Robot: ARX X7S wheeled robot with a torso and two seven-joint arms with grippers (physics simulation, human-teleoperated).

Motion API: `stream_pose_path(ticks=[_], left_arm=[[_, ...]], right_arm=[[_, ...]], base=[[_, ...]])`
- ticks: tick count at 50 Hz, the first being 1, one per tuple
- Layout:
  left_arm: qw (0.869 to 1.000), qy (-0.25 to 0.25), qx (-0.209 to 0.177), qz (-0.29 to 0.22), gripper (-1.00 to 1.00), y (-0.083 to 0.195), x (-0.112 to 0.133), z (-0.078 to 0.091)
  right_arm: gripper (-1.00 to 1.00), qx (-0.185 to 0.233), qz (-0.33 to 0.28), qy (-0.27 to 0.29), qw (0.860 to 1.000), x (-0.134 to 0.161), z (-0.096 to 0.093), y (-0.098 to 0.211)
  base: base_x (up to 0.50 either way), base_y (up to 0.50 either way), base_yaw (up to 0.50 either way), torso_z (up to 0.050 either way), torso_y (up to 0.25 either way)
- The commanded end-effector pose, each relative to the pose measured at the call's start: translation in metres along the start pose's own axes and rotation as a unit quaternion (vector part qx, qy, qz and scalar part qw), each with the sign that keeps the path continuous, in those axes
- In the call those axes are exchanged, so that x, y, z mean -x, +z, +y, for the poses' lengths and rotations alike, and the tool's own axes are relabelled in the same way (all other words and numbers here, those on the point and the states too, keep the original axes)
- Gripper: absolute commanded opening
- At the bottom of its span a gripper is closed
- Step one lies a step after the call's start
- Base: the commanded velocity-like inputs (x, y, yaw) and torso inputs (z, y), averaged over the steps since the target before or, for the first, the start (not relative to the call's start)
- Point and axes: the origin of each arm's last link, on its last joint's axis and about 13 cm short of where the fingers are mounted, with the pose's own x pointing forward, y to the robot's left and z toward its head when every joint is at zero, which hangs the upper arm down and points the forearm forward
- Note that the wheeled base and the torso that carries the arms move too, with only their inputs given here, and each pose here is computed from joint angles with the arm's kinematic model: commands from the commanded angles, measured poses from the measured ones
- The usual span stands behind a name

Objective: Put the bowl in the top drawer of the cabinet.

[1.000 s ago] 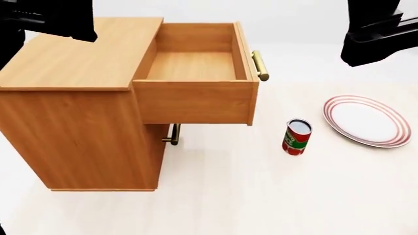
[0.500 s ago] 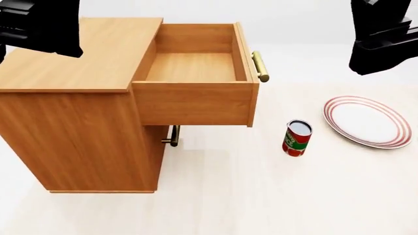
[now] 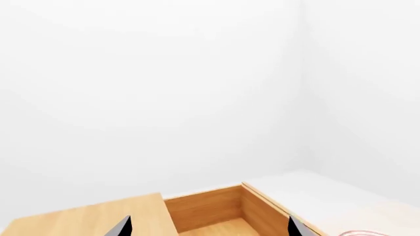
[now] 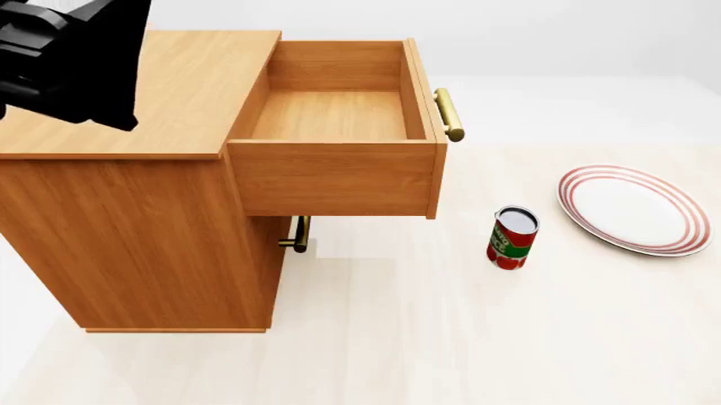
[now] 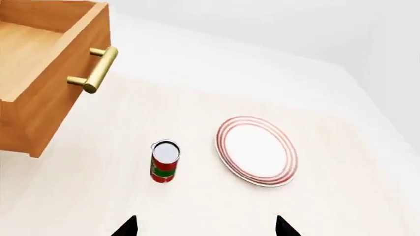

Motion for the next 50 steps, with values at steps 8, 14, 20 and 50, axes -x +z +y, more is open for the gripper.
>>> stream_pose_path(ticks=[8,14,20,50], left_arm=[[0.999,-0.026,0.009,0.026,1.00,0.010,0.013,0.006],[0.999,-0.036,0.022,0.031,1.00,0.011,0.019,0.007],[0.997,-0.049,0.042,0.028,1.00,0.013,0.025,0.008],[0.995,-0.075,0.064,0.034,1.00,0.004,0.028,0.010]], right_arm=[[1.00,-0.022,0.137,-0.019,0.990,-0.009,-0.026,-0.044],[1.00,-0.011,0.170,-0.035,0.985,-0.015,-0.032,-0.057],[1.00,-0.007,0.197,-0.051,0.979,-0.022,-0.036,-0.062],[1.00,0.059,0.305,-0.085,0.947,-0.071,-0.037,-0.099]], base=[[0.00,0.00,0.00,0.000,0.000],[0.00,0.00,0.00,0.000,0.000],[0.00,0.00,0.00,0.000,0.000],[0.00,0.00,0.00,0.000,0.000]])
